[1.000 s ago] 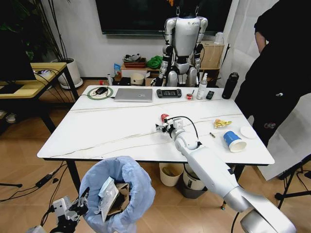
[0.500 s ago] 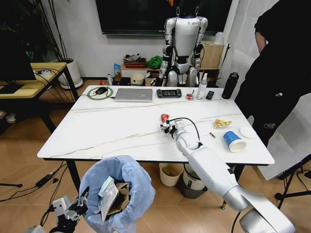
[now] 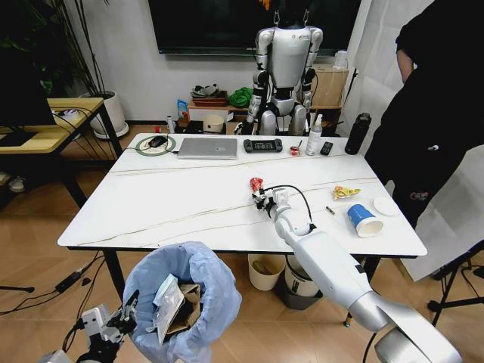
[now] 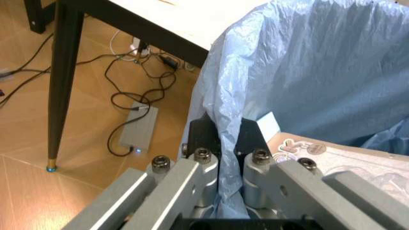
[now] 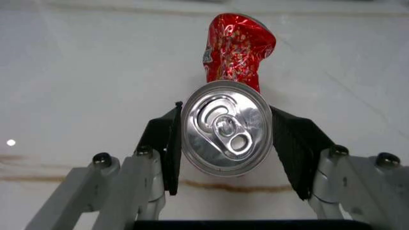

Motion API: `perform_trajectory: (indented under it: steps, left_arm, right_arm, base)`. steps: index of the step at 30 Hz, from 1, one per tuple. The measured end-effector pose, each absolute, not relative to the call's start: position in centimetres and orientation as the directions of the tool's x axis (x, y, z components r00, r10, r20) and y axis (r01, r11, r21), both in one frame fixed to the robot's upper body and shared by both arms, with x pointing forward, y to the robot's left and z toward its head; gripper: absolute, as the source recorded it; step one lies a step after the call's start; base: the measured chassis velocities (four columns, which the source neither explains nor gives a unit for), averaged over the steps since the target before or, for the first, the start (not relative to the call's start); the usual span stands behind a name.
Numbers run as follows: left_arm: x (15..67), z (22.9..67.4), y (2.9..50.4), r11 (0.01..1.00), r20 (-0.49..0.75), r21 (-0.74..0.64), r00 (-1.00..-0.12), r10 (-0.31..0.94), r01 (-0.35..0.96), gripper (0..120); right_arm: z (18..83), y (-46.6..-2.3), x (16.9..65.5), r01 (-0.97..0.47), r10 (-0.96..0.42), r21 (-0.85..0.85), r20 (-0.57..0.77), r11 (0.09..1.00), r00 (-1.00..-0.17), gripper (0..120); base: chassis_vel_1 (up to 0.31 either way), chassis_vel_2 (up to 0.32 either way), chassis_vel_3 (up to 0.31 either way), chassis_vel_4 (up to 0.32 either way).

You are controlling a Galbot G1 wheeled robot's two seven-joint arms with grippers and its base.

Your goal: Pick up the trash bin and place the trash from the table into it.

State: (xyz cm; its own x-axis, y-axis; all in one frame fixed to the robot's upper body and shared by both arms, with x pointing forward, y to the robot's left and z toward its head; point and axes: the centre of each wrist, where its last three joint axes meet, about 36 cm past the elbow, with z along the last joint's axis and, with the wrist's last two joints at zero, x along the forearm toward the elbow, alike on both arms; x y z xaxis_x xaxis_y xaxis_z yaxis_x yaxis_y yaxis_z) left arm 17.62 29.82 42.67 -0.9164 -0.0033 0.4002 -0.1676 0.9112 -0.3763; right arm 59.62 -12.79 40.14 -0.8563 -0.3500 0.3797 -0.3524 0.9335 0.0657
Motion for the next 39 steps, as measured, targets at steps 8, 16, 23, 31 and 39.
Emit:
perform_trajectory:
  steps: [8,16,23,31,39]
  left_arm:
    - [17.6,42.8,29.8,0.910,0.398,-0.381,-0.917,-0.001,-0.166,0]
    - [17.6,42.7,29.8,0.909,0.397,-0.381,-0.918,-0.001,-0.166,0]
    - [17.8,42.7,29.8,0.909,0.393,-0.383,-0.920,-0.002,-0.165,0]
    - [17.9,42.7,29.4,0.906,0.389,-0.389,-0.921,0.000,-0.164,0]
    - [17.8,43.1,29.2,0.907,0.383,-0.390,-0.924,0.005,-0.158,0]
  right_arm:
    - [46.6,-14.2,55.9,-0.489,-0.537,0.240,0.211,0.839,-0.817,43]
    - [51.4,-15.0,50.5,-0.640,-0.679,0.263,0.092,0.722,-0.728,43]
    - [54.2,-13.7,39.6,-0.867,-0.898,0.267,-0.018,0.420,-0.441,43]
    - [49.2,-11.1,34.2,-0.907,-0.953,0.294,0.093,0.302,-0.288,43]
    - [48.0,-10.9,34.6,-0.893,-0.937,0.286,0.122,0.348,-0.326,62]
  base:
    - [0.000,0.000,0.000,0.000]
    - [0.000,0.000,0.000,0.000]
    - [0.000,0.000,0.000,0.000]
    - [0.000,0.000,0.000,0.000]
    - [0.000,0.000,0.000,0.000]
